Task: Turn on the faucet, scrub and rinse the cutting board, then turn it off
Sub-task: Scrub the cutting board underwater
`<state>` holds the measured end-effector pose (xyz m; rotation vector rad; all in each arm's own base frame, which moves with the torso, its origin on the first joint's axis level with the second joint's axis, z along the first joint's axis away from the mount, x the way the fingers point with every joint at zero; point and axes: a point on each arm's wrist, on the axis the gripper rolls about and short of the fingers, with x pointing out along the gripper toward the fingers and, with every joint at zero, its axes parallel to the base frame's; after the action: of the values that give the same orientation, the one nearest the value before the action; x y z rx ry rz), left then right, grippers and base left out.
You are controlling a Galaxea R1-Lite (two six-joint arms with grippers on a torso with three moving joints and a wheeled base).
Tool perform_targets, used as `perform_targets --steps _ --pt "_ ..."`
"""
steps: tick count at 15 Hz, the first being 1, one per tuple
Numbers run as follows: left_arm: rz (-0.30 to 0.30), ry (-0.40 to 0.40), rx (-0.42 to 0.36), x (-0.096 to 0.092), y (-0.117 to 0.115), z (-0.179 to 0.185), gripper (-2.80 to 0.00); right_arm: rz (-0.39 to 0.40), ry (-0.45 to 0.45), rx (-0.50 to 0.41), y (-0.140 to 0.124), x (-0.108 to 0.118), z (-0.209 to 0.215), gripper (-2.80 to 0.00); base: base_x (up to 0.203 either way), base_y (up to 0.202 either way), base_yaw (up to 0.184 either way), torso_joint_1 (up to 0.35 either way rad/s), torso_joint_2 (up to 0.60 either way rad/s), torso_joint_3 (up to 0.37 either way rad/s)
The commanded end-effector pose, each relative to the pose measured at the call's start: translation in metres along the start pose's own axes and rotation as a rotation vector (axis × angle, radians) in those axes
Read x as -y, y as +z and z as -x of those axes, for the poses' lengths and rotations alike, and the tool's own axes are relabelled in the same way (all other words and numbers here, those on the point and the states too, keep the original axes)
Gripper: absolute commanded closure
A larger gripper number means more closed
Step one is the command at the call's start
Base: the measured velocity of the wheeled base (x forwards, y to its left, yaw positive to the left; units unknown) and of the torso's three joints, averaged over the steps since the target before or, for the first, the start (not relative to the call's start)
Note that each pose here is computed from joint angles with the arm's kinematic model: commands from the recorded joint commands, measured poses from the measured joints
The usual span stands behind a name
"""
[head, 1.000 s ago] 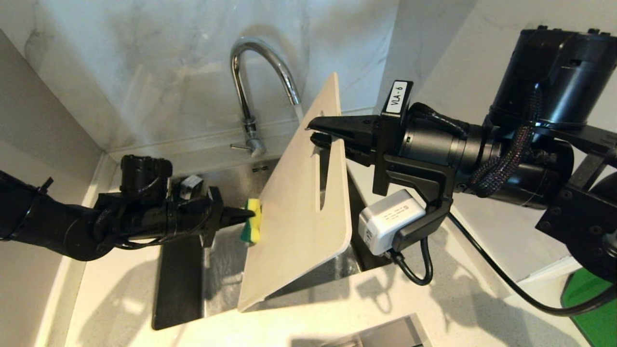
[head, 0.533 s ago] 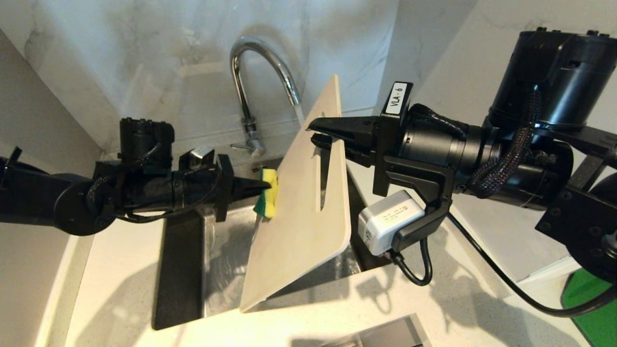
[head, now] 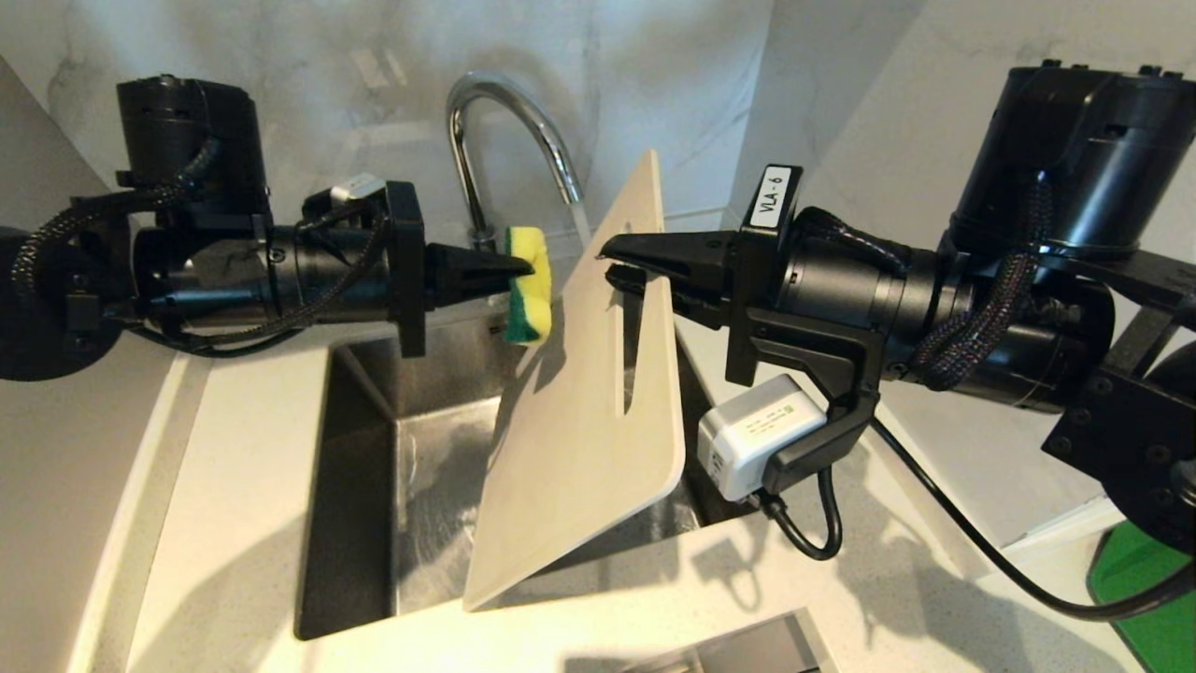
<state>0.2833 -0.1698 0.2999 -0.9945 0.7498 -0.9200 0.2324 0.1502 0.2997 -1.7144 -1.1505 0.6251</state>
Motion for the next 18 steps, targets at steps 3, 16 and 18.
perform_targets --steps 3,16,18 --pt "0.014 -0.052 -0.022 0.027 -0.016 0.018 0.0 0.012 -0.002 -0.001 -0.001 0.0 0.0 0.0 0.0 0.0 0.0 0.0 0.0 0.0" --pt "0.047 0.083 -0.136 -0.027 -0.074 0.017 0.0 0.008 0.003 -0.011 -0.003 -0.001 0.002 0.0 0.0 0.0 0.0 0.0 0.0 0.0" --pt "0.05 0.114 -0.127 -0.032 -0.078 0.008 0.0 0.008 0.005 -0.018 -0.005 -0.001 0.003 0.0 0.0 0.0 0.0 0.0 0.0 0.0"
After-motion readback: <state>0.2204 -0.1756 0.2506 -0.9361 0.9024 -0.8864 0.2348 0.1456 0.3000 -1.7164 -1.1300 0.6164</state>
